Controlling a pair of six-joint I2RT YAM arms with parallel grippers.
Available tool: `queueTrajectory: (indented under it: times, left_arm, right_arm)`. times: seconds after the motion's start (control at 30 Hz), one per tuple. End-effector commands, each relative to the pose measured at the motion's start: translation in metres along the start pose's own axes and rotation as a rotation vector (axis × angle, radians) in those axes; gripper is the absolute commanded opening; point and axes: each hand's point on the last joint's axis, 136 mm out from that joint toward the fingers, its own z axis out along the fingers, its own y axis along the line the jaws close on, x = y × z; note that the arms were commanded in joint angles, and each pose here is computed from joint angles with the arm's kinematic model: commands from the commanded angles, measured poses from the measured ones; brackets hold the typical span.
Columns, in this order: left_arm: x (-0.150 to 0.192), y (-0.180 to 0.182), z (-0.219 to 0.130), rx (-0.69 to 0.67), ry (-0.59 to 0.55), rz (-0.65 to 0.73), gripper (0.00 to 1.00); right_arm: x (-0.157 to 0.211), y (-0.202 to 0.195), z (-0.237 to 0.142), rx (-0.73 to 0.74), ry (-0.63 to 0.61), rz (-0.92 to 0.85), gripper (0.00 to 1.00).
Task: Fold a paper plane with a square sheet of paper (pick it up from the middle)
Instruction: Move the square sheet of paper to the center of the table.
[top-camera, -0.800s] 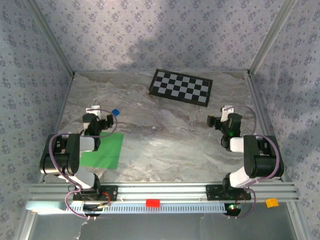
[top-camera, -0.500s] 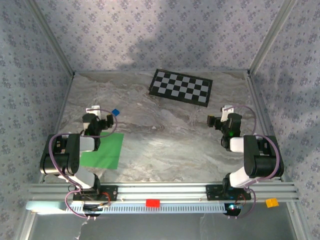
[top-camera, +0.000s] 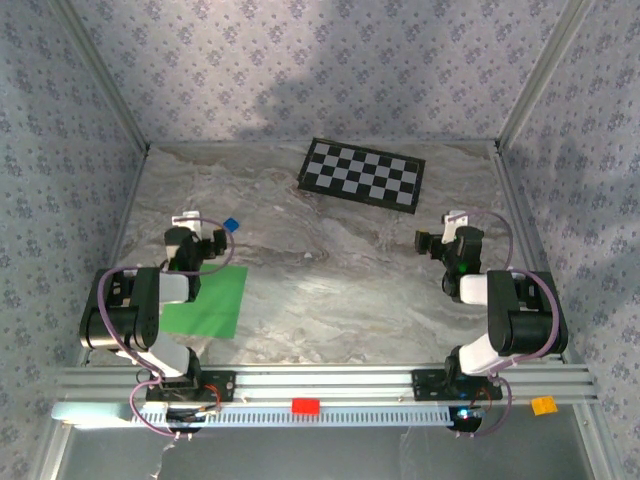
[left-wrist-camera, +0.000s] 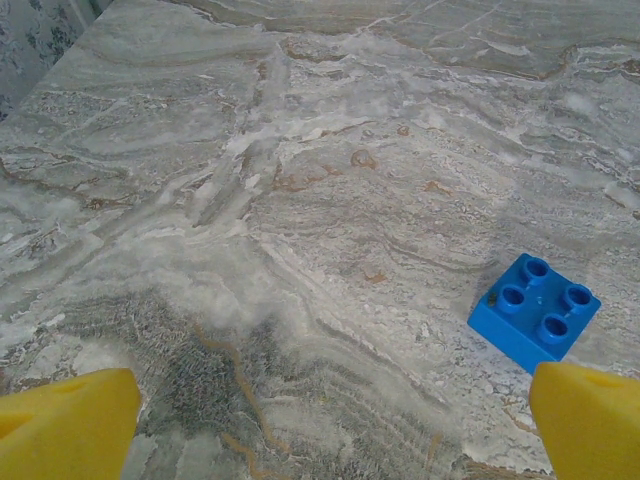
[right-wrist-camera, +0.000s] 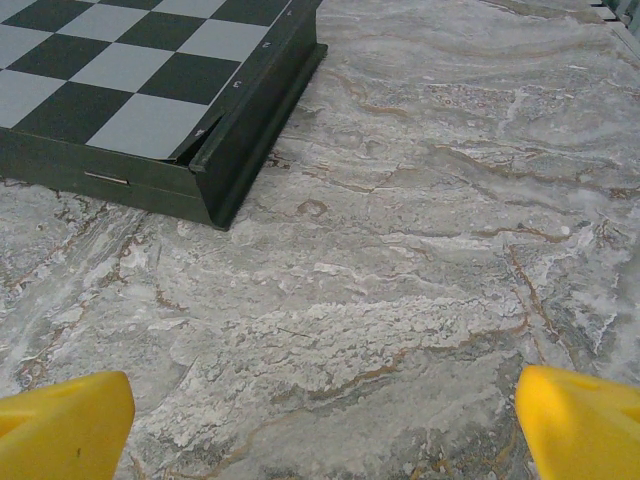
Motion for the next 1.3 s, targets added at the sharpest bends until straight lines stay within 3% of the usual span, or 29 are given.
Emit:
queueTrajectory:
  times: [0.0, 0.23, 0.43, 0.53, 0.7, 0.83, 0.9, 1.03, 1.1, 1.27]
  left_arm:
    - [-0.018, -0.001, 0.002, 0.016, -0.047, -0.001, 1.0]
    - [-0.017, -0.004, 0.001, 0.021, -0.051, 0.01, 1.0]
    - [-0.031, -0.002, -0.02, 0.005, -0.103, 0.006, 0.99]
    - [-0.042, 0.006, -0.029, -0.029, -0.012, -0.05, 0.99]
    - [-0.045, 0.013, -0.05, -0.074, 0.116, -0.211, 1.0]
    - [-0.015, 0.026, -0.072, -0.205, 0.363, -0.41, 1.0]
    - [0.005, 0.017, -0.077, -0.149, 0.469, -0.48, 1.0]
    - [0.038, -0.018, -0.088, 0.019, 0.635, -0.532, 1.0]
    - [0.053, -0.027, -0.094, 0.056, 0.693, -0.568, 1.0]
    - [0.087, -0.029, -0.107, 0.033, 0.789, -0.593, 1.0]
  right_arm:
    - [-0.01, -0.006, 0.003, 0.027, -0.028, 0.005, 1.0]
    - [-0.01, -0.006, 0.003, 0.026, -0.029, 0.005, 1.0]
    - [-0.014, 0.005, -0.003, 0.003, -0.047, -0.042, 0.99]
    - [-0.023, 0.009, -0.007, -0.02, -0.039, -0.053, 1.0]
    - [-0.043, 0.015, -0.025, -0.048, 0.082, 0.047, 1.0]
    - [-0.058, 0.035, -0.046, -0.149, 0.165, 0.283, 1.0]
    - [-0.063, 0.05, -0.058, -0.231, 0.297, 0.481, 1.0]
    - [-0.062, 0.11, -0.079, -0.567, 0.488, 0.614, 1.0]
    - [-0.059, 0.13, -0.086, -0.632, 0.507, 0.62, 1.0]
    - [-0.035, 0.159, -0.1, -0.582, 0.558, 0.461, 1.0]
